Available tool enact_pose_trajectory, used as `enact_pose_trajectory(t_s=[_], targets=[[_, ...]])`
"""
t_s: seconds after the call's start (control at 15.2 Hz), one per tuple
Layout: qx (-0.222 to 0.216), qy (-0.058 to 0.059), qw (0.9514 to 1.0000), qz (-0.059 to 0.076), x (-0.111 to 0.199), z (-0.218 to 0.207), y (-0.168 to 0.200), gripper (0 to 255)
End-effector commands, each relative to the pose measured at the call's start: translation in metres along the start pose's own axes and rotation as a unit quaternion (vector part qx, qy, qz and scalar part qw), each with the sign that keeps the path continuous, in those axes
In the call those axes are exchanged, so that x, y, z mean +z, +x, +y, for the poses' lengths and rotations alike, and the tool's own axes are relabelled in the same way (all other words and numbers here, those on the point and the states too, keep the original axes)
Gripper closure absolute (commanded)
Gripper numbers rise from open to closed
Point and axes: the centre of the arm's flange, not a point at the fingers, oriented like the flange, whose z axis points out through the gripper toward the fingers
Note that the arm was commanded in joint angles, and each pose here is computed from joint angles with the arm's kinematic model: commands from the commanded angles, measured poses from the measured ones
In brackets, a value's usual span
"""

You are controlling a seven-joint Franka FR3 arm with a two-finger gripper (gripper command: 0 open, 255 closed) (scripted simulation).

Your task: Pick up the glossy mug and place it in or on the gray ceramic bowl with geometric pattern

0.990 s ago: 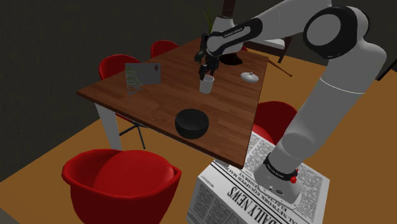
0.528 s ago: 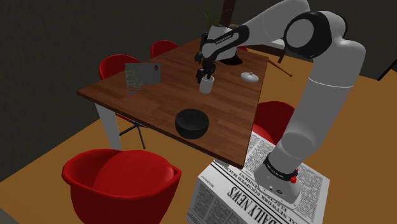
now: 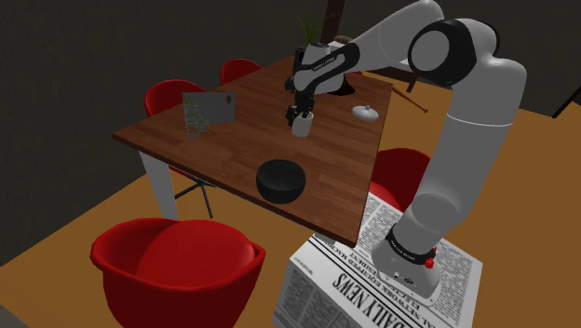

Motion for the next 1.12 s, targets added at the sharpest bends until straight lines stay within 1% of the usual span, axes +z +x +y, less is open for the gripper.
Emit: enact_pose_trajectory(t_s=[0.0,0.13,0.2,0.79,1.06], targets=[[0.000,0.000,1.0000,0.000,0.000,0.000,0.000,0],[0.000,0.000,1.0000,0.000,0.000,0.000,0.000,0],[0.000,0.000,1.0000,0.000,0.000,0.000,0.000,255],[0.000,0.000,1.0000,0.000,0.000,0.000,0.000,255],[0.000,0.000,1.0000,0.000,-0.021,0.002,0.003,255]])
